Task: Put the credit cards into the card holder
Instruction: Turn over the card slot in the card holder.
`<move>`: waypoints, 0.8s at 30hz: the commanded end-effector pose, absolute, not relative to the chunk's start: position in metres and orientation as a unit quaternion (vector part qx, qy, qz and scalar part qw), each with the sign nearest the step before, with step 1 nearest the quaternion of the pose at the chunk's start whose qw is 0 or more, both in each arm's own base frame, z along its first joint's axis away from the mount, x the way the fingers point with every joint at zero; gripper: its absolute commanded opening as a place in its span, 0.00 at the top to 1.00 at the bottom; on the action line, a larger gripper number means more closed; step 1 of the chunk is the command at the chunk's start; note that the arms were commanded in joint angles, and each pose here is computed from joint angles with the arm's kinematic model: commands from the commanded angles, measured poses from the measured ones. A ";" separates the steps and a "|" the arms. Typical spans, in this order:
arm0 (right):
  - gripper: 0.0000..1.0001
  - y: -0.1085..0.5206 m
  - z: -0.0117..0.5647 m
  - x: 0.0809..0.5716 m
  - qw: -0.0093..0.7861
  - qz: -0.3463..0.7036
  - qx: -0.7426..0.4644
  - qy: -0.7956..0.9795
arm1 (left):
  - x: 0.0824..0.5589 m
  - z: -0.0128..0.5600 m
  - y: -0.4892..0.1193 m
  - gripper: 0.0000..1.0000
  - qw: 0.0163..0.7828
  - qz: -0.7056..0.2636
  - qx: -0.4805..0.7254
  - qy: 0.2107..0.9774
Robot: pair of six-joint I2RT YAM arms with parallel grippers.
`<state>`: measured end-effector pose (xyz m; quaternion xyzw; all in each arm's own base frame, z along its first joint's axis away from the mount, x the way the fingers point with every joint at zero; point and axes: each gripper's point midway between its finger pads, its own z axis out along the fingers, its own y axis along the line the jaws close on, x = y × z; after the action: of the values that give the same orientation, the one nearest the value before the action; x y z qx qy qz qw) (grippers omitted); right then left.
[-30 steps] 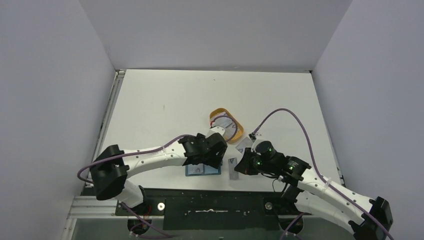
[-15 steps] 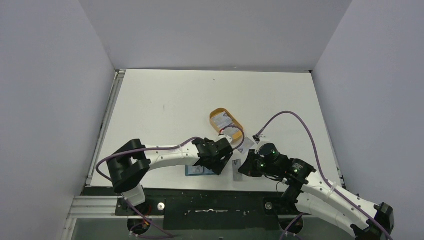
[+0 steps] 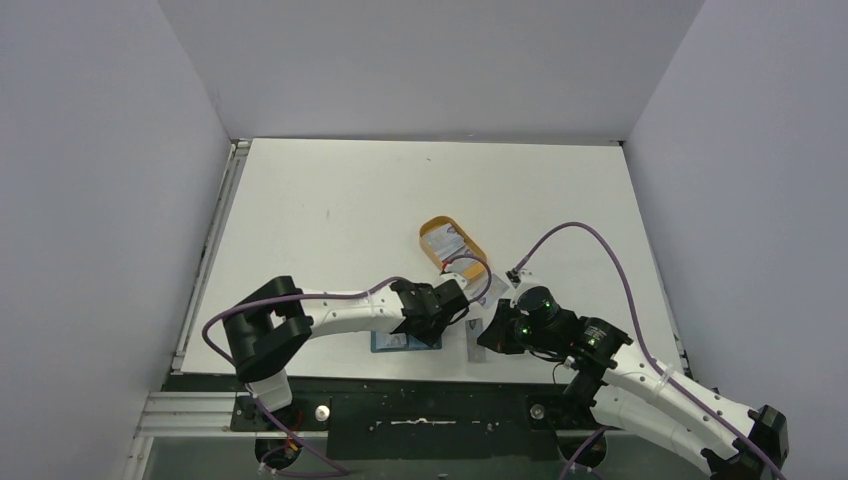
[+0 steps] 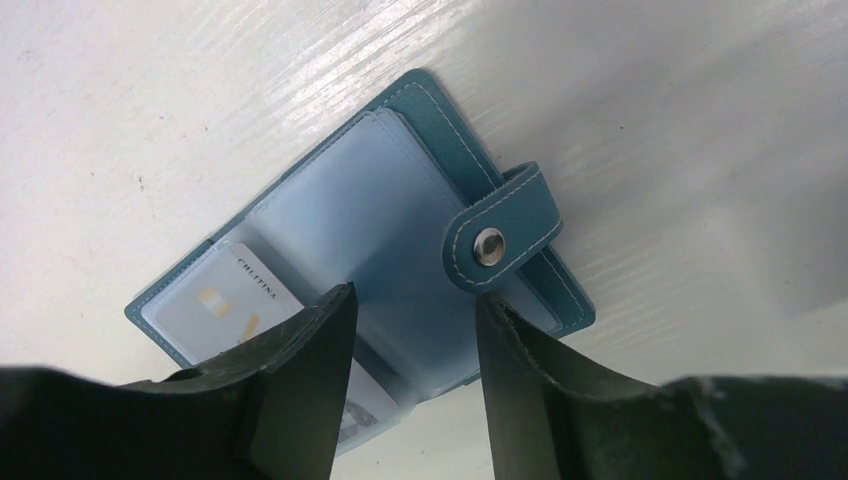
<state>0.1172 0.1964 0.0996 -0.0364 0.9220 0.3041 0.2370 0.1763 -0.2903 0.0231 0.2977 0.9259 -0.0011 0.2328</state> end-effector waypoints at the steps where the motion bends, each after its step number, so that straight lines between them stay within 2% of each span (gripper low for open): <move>1: 1.00 0.205 0.113 0.125 0.257 0.322 -0.037 0.910 | 0.178 0.012 -0.281 0.60 0.237 0.017 0.294 0.926; 9: 1.00 0.221 0.108 0.122 0.232 0.345 -0.046 0.908 | 0.176 0.007 -0.269 0.89 0.237 0.015 0.280 0.930; 11: 1.00 0.229 0.107 0.122 0.226 0.354 -0.051 0.906 | 0.177 0.007 -0.267 1.00 0.240 0.016 0.277 0.930; 24: 1.00 0.268 0.087 0.133 0.187 0.365 -0.070 0.909 | 0.174 0.002 -0.255 1.00 0.243 0.010 0.264 0.933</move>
<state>0.1187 0.2448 0.0736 -0.0627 0.9262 0.3304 0.1705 0.1813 -0.2841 0.0187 0.2595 0.9271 -0.0311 0.2686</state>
